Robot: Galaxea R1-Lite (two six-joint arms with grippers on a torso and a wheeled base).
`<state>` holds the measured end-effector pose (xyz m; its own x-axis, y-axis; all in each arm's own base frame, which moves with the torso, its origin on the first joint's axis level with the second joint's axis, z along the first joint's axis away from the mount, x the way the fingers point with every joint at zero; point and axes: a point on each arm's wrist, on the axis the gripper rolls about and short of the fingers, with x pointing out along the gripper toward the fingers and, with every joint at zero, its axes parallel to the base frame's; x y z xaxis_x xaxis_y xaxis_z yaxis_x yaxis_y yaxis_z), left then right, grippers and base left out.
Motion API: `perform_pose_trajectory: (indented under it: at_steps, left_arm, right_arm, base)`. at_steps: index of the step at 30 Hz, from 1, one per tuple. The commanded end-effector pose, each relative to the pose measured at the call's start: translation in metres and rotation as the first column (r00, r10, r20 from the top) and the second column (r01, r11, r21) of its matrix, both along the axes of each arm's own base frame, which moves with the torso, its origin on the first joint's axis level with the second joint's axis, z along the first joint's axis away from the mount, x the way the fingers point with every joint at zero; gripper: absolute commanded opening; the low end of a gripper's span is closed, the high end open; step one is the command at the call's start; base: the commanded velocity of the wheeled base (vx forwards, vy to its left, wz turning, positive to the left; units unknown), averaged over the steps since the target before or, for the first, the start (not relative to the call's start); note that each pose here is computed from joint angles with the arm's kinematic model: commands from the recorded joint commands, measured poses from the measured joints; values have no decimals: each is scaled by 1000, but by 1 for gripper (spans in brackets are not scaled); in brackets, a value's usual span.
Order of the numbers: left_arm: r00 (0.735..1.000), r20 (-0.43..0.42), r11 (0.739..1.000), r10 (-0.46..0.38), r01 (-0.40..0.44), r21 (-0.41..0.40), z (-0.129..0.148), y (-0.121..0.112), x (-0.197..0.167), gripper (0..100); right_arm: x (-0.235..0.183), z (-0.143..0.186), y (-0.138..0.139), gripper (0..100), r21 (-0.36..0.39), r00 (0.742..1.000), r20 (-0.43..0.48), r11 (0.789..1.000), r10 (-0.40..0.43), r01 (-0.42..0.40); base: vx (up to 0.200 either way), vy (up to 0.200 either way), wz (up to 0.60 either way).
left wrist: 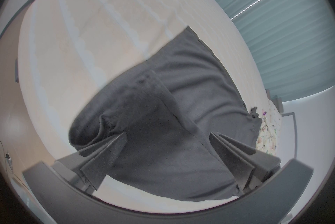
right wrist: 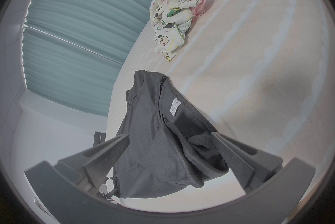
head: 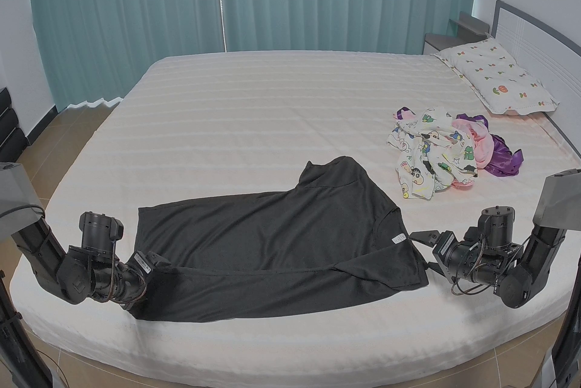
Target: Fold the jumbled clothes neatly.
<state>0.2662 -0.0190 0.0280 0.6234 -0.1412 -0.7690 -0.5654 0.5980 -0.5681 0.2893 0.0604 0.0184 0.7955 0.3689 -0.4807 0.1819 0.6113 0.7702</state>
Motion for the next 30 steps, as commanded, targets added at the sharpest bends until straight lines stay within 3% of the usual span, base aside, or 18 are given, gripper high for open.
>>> perform_pose_trajectory:
  at_steps: [1, 9, 14, 17, 25, 30]
  left_arm:
    - [999, -16, 997, 47, -46, 58, -5, 17, -1, 100]
    - [998, 3, 995, 69, -69, 71, 8, 27, -14, 100]
    - [997, -29, 995, 72, -69, 68, 7, 28, -17, 100]
    - [996, -16, 995, 86, -85, 54, 11, 32, -20, 100]
    - [999, 28, 997, 45, -43, -65, 26, 39, -35, 100]
    - [997, 41, 988, 62, -56, -141, 29, 43, -34, 100]
  right_arm:
    - [-1, 0, 2, 100, -2, 1000, -1, 1000, 5, -5]
    - [-2, 6, 2, 100, -10, 1000, 19, 1000, -13, 13]
    - [-5, 11, 2, 100, -7, 999, 32, 1000, -7, 7]
    - [-12, 17, 12, 100, -4, 999, 43, 1000, 28, -27]
    - [-21, 17, 33, 100, -30, 998, 33, 998, 59, -58]
    - [-27, 13, 50, 100, 3, 997, -20, 997, 75, -75]
  base:
    - [0, 0, 0]
    - [0, 0, 0]
    - [0, 0, 0]
    - [0, 0, 0]
    - [0, 0, 0]
    - [0, 0, 0]
